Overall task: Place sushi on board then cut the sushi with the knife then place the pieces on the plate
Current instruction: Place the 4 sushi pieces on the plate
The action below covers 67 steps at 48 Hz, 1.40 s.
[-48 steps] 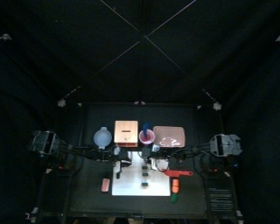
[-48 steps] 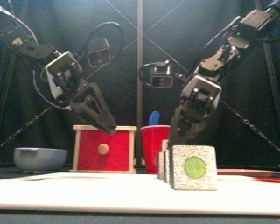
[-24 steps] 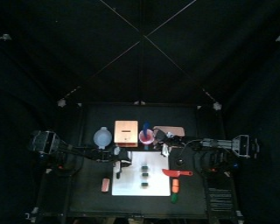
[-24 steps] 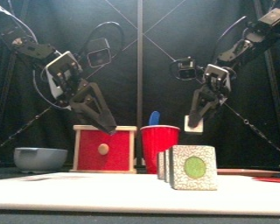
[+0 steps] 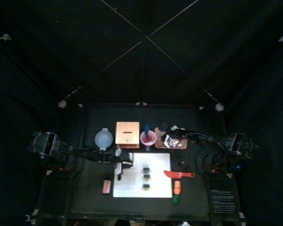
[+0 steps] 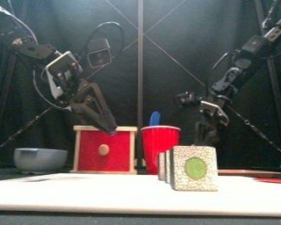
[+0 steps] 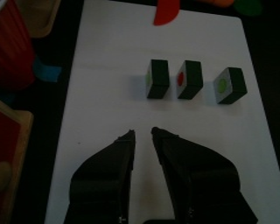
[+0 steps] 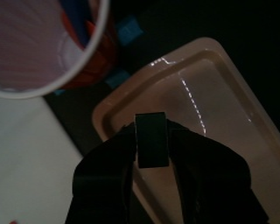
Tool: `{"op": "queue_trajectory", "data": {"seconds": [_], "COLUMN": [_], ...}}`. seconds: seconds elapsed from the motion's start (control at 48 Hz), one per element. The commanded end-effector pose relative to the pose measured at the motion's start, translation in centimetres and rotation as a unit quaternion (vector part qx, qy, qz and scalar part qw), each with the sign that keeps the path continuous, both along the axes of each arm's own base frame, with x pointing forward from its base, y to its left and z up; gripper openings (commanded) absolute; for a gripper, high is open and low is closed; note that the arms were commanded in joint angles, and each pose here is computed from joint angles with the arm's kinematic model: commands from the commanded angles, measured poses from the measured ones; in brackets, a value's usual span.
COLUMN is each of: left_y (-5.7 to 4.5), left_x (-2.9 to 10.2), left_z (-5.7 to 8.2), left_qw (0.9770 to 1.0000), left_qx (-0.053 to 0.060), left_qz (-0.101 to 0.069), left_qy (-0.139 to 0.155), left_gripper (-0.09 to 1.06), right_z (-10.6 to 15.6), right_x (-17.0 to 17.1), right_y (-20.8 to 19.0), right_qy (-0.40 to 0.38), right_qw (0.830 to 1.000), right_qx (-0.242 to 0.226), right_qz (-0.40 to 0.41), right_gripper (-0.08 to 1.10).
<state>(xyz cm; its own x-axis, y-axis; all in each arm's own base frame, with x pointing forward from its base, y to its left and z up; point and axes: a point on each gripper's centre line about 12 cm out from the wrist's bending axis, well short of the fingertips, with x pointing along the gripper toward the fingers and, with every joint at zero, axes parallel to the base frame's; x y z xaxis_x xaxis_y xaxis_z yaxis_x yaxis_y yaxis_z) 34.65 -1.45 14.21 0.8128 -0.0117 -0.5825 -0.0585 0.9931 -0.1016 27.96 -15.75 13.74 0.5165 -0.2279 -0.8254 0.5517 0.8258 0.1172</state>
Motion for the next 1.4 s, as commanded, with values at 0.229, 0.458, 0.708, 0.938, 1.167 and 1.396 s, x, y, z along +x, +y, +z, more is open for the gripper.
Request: {"op": "queue_trajectory", "data": {"seconds": [0.229, 0.458, 0.708, 0.938, 1.167, 1.396], "left_y": [0.2, 0.2, 0.2, 0.2, 0.1, 0.0], "left_x": [0.5, 0.5, 0.6, 0.7, 0.7, 0.7], "left_z": [0.8, 0.9, 1.0, 1.1, 1.0, 1.0], "left_qw": [0.9999, 0.9999, 0.9998, 0.9998, 0.9998, 0.9998], "left_qx": [-0.001, -0.002, 0.000, -0.002, -0.003, -0.002], "left_qz": [0.004, 0.004, 0.003, 0.005, 0.004, 0.002], "left_qy": [-0.015, -0.016, -0.018, -0.020, -0.019, -0.019], "left_gripper": [0.66, 0.66, 0.66, 0.66, 0.66, 0.66], "right_z": [-0.5, 0.8, 4.8, 6.7, 6.7, 6.1], "right_x": [0.7, 0.7, -0.1, 2.0, 4.9, 6.4], "right_y": [-1.2, -1.2, 0.1, 4.9, 11.3, 16.2], "right_qy": [-0.008, -0.020, -0.039, -0.064, -0.090, -0.102], "right_qw": [1.000, 1.000, 0.998, 0.991, 0.973, 0.958], "right_qx": [-0.014, -0.021, -0.039, -0.048, -0.056, -0.041], "right_qz": [-0.010, -0.006, 0.020, 0.103, 0.205, 0.264], "right_gripper": [0.78, 0.88, 0.88, 0.88, 0.88, 0.88]}}
